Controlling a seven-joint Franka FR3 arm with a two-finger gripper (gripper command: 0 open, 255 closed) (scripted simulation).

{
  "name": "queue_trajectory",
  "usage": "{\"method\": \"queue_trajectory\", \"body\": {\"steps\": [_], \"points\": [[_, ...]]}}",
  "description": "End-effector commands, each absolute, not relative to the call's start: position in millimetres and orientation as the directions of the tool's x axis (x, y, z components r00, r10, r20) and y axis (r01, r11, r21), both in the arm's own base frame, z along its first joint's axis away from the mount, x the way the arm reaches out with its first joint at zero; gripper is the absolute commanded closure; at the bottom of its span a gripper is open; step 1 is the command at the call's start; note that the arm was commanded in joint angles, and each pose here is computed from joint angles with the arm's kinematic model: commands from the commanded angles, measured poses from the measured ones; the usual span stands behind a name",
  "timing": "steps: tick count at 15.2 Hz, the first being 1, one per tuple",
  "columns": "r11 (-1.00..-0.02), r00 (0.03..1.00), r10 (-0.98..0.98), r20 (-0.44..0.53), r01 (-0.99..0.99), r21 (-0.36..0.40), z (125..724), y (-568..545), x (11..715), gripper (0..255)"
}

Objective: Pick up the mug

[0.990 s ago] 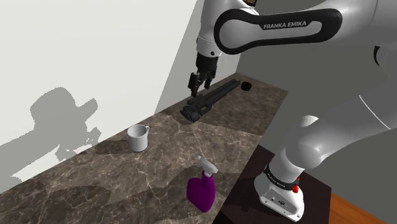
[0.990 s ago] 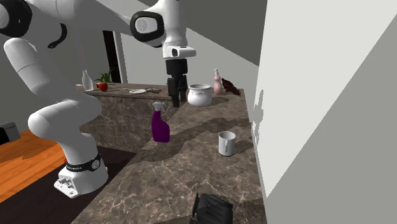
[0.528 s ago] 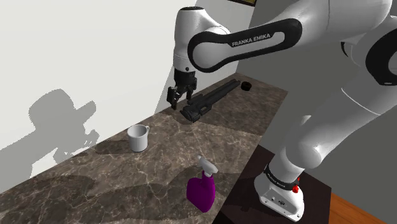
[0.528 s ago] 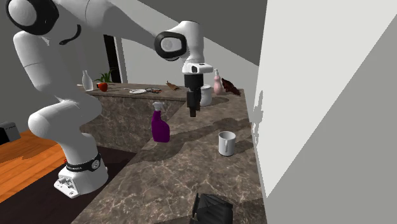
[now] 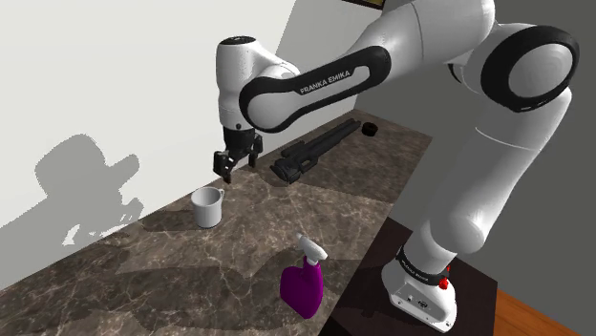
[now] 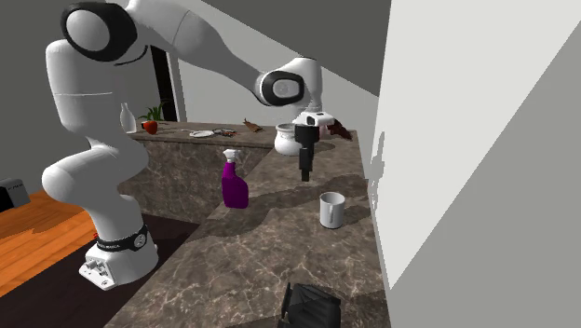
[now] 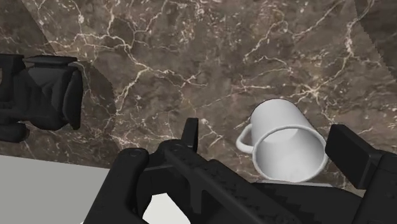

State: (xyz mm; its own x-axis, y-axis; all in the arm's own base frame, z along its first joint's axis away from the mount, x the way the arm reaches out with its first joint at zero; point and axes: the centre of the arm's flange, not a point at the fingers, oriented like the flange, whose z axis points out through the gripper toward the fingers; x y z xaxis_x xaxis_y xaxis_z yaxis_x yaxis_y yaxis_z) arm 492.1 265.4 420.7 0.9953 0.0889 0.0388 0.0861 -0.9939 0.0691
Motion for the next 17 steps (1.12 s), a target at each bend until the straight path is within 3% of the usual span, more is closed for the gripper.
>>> {"method": "queue_trajectory", "body": {"steps": [1,10,17], "points": [[-0.994,0.996,0.087,0.035,0.084,0.068,403,282,508,0],[-0.994,0.996,0.083,0.015,0.082,0.068,333,361,566,0],[-0.994,0.996,0.083,0.014,0.082,0.068,296,366,570,0]]}}
